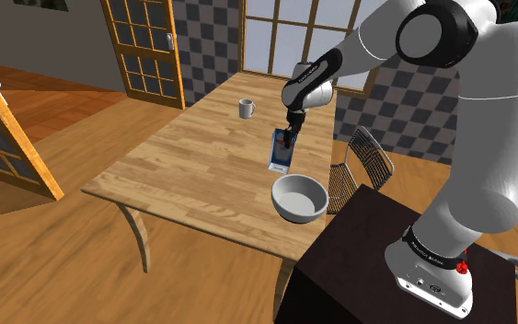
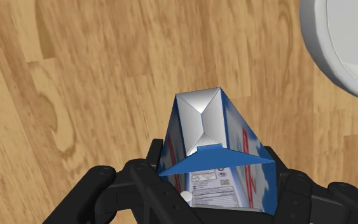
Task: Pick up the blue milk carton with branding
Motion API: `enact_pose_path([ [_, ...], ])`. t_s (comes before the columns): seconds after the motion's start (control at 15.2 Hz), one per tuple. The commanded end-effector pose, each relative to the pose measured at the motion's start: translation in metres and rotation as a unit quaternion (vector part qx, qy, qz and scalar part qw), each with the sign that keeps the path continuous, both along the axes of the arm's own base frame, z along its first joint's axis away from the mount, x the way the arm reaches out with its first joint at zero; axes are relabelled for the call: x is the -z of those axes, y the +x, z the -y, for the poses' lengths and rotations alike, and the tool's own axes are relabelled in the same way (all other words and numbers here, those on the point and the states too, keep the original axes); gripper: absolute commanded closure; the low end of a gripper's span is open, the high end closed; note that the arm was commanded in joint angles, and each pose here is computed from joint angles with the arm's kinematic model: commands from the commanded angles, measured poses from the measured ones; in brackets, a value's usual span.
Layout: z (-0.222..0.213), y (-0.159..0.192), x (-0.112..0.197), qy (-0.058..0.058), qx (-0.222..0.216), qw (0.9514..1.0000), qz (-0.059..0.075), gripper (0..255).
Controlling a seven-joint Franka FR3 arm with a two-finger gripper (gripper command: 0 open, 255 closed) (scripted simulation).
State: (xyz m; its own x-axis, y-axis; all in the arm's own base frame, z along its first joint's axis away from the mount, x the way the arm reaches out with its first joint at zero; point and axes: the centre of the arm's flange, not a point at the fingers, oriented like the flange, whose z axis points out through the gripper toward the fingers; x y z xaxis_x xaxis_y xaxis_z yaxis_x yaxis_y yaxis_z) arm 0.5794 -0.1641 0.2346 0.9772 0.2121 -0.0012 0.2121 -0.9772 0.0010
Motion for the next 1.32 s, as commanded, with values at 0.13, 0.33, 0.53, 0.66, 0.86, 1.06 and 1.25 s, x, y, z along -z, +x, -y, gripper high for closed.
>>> enact_pose_path([
  [0.13, 0.0, 0.0, 0.001, 0.0, 0.0, 1.0, -0.001, 255],
  [0.33, 0.0, 0.0, -0.015, 0.0, 0.0, 1.0, -0.001, 255],
  [0.53, 0.0, 0.0, -0.031, 0.0, 0.0, 1.0, -0.001, 255],
  [0.66, 0.0, 0.0, -0.041, 0.0, 0.0, 1.0, -0.001, 255],
  [0.86, 0.0, 0.0, -0.057, 0.0, 0.0, 1.0, -0.001, 255],
  [1.06, 0.0, 0.0, -0.073, 0.0, 0.0, 1.0, -0.001, 255],
  [1.25, 0.0, 0.0, -0.079, 0.0, 0.0, 1.0, -0.001, 255],
])
